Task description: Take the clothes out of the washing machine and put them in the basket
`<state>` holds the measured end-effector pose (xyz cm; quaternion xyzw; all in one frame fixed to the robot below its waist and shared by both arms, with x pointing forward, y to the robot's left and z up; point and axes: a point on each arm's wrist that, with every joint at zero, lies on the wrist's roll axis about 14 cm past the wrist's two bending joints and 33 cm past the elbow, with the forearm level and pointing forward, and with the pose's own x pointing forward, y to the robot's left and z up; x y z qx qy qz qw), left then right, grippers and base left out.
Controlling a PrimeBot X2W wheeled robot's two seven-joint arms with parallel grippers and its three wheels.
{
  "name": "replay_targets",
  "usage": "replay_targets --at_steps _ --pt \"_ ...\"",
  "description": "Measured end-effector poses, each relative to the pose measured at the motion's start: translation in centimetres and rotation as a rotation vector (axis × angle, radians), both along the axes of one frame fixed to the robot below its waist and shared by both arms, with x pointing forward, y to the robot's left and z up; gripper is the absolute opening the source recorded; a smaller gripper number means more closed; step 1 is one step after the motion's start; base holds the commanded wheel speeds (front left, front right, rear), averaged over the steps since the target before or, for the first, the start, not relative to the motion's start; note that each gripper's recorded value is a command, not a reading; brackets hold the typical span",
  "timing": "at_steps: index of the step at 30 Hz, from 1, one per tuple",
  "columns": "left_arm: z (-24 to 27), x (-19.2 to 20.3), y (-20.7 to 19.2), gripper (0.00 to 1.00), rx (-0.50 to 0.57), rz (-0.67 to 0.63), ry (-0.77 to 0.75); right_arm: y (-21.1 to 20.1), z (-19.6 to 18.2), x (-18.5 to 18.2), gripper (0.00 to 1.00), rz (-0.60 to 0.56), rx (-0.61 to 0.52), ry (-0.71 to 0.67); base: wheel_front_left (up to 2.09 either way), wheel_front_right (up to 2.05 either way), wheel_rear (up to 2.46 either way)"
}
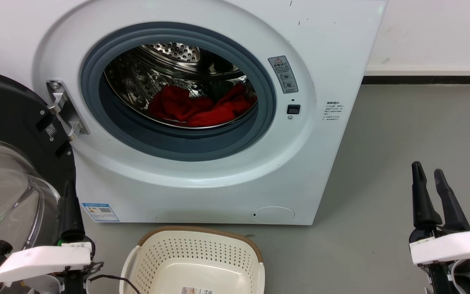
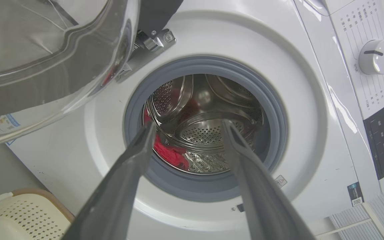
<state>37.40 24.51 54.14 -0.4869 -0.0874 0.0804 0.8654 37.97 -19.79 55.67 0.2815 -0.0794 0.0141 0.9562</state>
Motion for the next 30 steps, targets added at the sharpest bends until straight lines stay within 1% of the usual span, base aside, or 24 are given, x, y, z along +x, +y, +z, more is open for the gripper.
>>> replay_targets --at_steps 6,15,24,30 --pt "1.9 0.0 -0.4 1.0 0.151 0.011 -0.031 0.5 0.8 -0.1 1.0 -0.001 -0.113 -0.028 0.0 0.0 0.0" --pt "3.5 0.0 -2.8 1.0 0.359 0.004 -0.037 1.6 1.6 -0.4 1.0 0.006 -0.262 -0.065 0.0 0.0 0.0" --pt "3.9 -0.2 -5.3 1.0 0.529 -0.025 -0.046 2.2 1.9 -0.7 1.0 0.005 -0.381 -0.089 0.0 0.0 0.0" --pt "3.9 -0.3 -6.0 1.0 0.636 -0.009 -0.032 2.6 1.9 -0.8 1.0 0.006 -0.457 -0.098 0.0 0.0 0.0"
